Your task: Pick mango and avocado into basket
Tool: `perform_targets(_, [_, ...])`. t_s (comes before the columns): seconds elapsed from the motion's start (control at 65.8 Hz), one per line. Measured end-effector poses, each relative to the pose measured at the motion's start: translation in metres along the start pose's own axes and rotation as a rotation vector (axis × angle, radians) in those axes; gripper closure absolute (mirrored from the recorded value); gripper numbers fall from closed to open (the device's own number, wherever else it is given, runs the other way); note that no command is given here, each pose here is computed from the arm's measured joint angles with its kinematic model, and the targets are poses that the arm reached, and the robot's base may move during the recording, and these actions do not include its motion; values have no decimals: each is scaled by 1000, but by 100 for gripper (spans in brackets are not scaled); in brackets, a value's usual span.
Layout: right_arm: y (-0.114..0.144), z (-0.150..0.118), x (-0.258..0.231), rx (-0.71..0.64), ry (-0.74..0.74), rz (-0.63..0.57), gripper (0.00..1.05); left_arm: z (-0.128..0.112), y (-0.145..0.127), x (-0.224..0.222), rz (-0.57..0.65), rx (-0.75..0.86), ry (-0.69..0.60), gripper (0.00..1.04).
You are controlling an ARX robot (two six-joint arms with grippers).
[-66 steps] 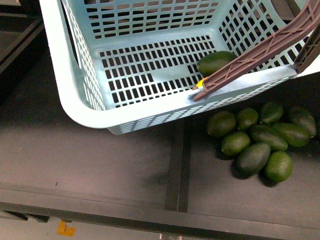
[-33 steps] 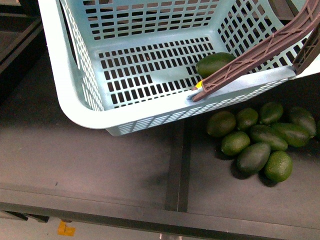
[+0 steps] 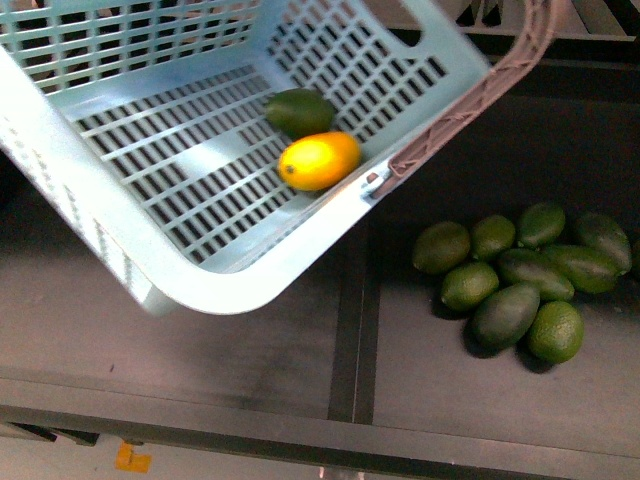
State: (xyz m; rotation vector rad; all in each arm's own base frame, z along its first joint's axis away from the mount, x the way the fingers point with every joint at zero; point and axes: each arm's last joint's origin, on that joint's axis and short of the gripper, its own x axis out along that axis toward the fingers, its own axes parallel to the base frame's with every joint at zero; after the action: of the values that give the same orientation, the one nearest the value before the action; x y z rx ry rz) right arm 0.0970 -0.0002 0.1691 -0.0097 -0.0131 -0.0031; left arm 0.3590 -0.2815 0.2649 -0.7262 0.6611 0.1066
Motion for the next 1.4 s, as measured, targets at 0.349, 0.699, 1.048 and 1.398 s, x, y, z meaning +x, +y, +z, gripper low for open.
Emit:
perform_targets(0.349, [0,0,0,0,0,0,9,29,37,49,14,-342,-62,90])
perform_targets(0.699, [0,0,0,0,0,0,9,58,91,126,112,-497,-75,90])
perform_targets(1.048, [0,0,0,0,0,1,9,60,98,149,39,-624,-25,90])
perform_targets(1.398, [0,0,0,0,0,1,9,42,121,148,86,-618,48,90])
